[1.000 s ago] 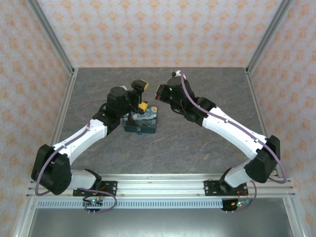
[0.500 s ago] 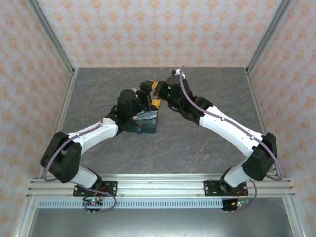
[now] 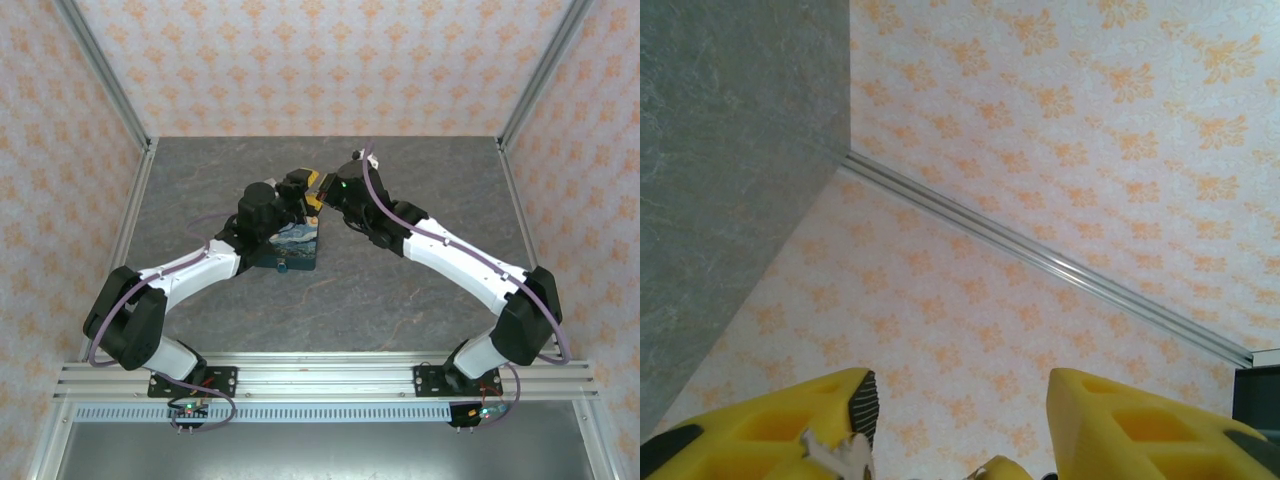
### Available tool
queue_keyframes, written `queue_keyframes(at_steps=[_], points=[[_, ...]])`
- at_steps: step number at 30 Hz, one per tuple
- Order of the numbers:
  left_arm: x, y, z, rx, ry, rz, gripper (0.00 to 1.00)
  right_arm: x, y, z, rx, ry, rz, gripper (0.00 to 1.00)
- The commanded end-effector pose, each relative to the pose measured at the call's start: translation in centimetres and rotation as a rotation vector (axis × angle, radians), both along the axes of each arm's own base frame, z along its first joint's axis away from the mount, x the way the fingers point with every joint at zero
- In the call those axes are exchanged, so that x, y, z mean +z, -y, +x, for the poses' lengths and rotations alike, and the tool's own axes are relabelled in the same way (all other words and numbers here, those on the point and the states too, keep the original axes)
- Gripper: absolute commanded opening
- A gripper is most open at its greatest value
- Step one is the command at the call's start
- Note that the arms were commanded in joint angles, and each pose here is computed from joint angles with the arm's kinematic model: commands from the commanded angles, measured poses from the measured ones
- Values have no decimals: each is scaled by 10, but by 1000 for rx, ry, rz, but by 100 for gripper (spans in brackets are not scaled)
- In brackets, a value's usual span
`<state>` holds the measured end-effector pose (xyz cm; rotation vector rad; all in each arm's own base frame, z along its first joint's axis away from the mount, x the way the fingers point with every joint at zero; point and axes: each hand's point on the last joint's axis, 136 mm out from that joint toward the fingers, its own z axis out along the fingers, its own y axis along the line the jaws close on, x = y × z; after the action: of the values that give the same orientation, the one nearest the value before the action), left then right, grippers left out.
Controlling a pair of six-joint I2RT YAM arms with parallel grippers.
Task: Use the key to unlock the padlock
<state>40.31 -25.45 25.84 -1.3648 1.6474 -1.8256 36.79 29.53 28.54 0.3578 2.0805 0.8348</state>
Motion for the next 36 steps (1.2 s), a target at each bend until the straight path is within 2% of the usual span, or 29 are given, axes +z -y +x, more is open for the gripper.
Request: queue_keyframes(at_steps=[1, 14, 24, 27, 34, 36], points=[[-3, -2, -3, 13, 12, 26, 47, 24, 10, -1, -30, 57, 48, 0], [-18, -2, -2, 17, -7, 70, 46, 24, 11, -4, -14, 52, 68, 0], [-21, 0, -1, 14, -10, 86, 34, 18, 11, -4, -17, 44, 65, 0], [-25, -1, -1, 17, -19, 92, 27, 17, 13, -4, -21, 43, 62, 0], [-34, -3, -3, 19, -40, 119, 0, 10, 21, -5, -40, 35, 70, 0], [-35, -3, -3, 17, -41, 134, 0, 7, 26, -7, -51, 29, 69, 0]])
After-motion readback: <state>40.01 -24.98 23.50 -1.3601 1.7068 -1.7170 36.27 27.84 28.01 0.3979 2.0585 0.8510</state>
